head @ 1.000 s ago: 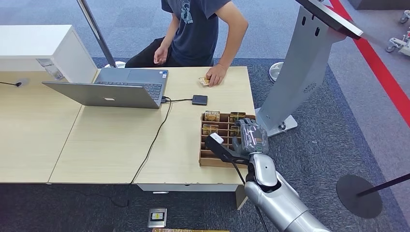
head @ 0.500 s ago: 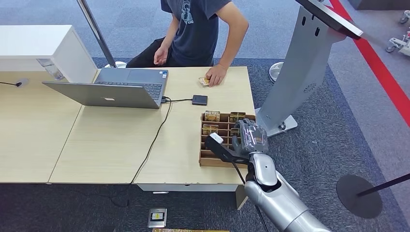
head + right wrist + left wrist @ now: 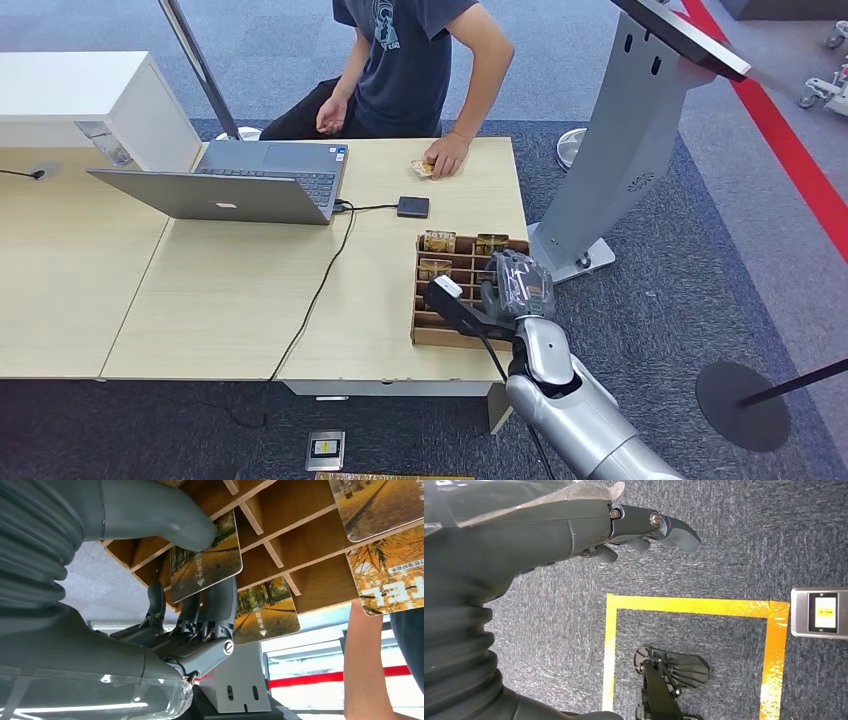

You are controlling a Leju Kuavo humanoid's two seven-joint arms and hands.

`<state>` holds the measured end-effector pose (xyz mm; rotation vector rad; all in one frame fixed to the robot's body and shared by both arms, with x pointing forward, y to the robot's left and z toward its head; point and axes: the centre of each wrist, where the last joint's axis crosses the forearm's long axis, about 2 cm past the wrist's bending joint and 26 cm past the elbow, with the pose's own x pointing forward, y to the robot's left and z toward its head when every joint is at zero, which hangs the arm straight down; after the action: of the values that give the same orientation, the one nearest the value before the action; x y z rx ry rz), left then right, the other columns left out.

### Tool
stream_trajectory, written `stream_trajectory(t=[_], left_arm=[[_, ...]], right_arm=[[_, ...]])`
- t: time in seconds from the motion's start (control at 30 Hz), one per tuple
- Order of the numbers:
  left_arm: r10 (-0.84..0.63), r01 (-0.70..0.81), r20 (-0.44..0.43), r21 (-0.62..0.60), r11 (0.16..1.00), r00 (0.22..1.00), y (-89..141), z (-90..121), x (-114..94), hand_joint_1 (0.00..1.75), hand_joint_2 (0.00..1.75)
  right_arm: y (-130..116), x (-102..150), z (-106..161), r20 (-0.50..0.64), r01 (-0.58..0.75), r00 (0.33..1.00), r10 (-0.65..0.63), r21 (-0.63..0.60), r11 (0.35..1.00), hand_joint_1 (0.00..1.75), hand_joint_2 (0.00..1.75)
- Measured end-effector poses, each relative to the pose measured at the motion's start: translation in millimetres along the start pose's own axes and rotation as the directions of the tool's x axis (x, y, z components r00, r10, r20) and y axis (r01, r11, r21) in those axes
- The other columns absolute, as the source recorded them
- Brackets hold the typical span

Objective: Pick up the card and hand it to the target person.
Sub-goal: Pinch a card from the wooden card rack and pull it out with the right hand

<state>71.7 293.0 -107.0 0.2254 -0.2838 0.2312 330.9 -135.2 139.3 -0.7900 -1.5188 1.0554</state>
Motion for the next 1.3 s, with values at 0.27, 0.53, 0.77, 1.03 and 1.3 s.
stream_trajectory(t=[0.27,0.53,0.77,1.03,1.3], left_arm=[[0.000,0.000,0.001,0.005,1.000,1.000,-0.1,0.1,-0.2,0.00,1.75],[0.000,0.000,0.001,0.004,1.000,1.000,-0.5,0.2,-0.2,0.00,1.75],[-0.001,0.001,0.001,0.004,1.000,1.000,-0.6,0.2,-0.3,0.00,1.75],[-0.011,0.011,0.013,0.003,1.000,1.000,-0.7,0.2,-0.1,0.00,1.75],[-0.015,0.015,0.020,0.018,1.000,1.000,-0.3,0.2,-0.1,0.00,1.75]], right_arm=[[0.1,0.0,0.1,0.000,0.004,1.000,-0.004,0.001,1.000,1.02,1.75],[-0.3,0.1,-0.2,0.003,0.004,1.000,-0.004,0.000,1.000,1.54,1.75],[-1.0,0.8,-0.9,0.010,0.009,1.000,-0.009,-0.004,1.000,1.59,1.75],[-1.8,1.0,-1.5,0.011,0.010,1.000,-0.010,-0.005,1.000,1.61,1.75],[-1.8,1.0,-1.4,0.019,0.012,1.000,-0.012,-0.008,1.000,1.61,1.75]])
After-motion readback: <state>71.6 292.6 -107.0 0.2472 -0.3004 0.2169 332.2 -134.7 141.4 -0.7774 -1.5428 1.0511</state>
